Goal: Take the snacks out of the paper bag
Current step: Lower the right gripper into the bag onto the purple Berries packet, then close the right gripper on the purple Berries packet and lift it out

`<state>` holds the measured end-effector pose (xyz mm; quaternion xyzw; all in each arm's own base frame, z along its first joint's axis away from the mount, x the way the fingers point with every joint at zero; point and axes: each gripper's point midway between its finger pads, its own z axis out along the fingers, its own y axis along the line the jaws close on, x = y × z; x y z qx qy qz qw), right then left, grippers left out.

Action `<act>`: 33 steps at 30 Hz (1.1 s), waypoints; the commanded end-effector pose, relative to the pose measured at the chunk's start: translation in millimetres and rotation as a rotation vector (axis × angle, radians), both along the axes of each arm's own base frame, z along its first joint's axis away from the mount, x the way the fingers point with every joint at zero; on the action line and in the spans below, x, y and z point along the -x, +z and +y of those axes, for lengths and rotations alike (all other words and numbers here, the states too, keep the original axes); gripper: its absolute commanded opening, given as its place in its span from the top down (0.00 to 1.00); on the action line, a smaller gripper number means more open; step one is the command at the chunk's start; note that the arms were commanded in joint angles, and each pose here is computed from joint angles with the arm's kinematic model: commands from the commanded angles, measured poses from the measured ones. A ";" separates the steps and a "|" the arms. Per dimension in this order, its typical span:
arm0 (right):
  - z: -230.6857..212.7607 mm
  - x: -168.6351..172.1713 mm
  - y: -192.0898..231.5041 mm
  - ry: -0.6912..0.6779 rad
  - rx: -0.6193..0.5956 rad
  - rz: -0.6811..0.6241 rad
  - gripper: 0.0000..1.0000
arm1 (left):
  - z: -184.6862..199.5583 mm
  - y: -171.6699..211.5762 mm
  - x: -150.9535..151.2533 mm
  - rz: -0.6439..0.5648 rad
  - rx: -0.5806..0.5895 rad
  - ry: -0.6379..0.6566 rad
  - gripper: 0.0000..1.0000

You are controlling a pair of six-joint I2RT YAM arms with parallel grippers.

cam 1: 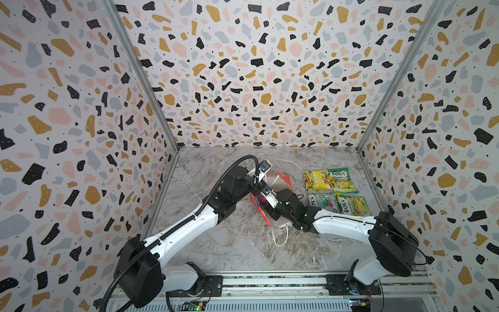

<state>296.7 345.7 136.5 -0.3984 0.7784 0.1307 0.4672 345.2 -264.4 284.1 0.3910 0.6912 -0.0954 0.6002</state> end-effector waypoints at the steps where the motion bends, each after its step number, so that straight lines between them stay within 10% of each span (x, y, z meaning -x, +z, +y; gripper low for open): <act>1: 7.8 -4.1 1.4 -0.004 -0.030 0.046 0.42 | -1.7 31.0 1.3 -0.070 0.057 -0.010 1.00; 10: -3.3 -37.7 -11.7 -0.173 0.009 0.010 0.51 | -2.9 31.9 1.9 -0.064 0.060 -0.017 1.00; 23: -10.1 -57.2 -4.7 -0.239 -0.009 -0.027 1.00 | -0.2 29.5 2.1 -0.074 0.060 -0.007 1.00; 33: -10.6 -25.8 42.4 -0.111 -0.111 -0.055 1.00 | 4.0 24.3 -3.7 -0.073 0.040 0.031 1.00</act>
